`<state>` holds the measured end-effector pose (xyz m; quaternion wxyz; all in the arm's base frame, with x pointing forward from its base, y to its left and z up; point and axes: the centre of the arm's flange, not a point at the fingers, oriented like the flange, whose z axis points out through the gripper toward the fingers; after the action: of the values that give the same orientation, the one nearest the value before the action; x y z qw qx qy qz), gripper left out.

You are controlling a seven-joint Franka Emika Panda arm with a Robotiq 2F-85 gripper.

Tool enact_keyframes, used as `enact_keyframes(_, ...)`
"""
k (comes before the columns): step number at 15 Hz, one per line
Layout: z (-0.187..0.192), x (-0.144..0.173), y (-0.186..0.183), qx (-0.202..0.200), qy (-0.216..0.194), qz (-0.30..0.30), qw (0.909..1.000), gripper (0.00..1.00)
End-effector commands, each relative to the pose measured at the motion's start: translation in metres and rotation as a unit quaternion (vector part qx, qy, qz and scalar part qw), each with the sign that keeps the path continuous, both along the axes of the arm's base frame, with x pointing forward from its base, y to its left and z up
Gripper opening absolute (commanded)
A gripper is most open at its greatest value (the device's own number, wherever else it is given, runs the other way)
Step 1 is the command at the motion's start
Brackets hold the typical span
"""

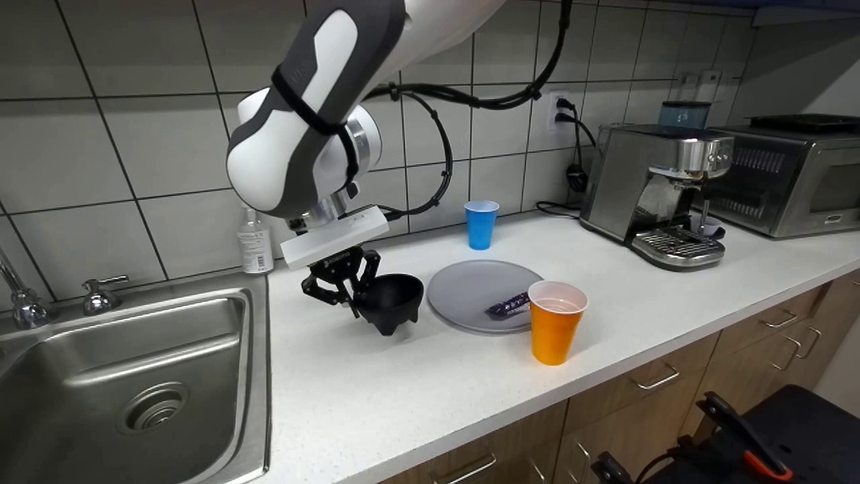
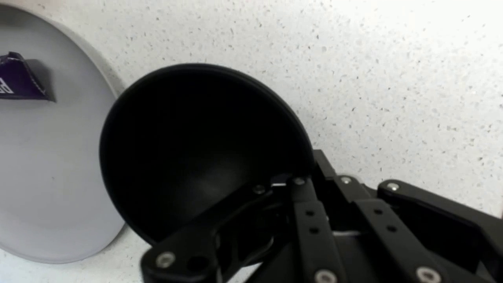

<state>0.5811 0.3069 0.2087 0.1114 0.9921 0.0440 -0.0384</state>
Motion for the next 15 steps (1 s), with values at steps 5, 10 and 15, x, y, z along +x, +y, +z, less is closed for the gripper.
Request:
enact_keyframes(5,-0.004,0.007,0.005,-0.011,0.030,-0.002,0.9995,0.02)
enact_keyframes(10,-0.010,0.008,0.007,-0.012,0.051,-0.007,0.9986,0.02)
enact_keyframes(15,-0.015,0.008,0.008,-0.013,0.065,-0.015,0.9977,0.02)
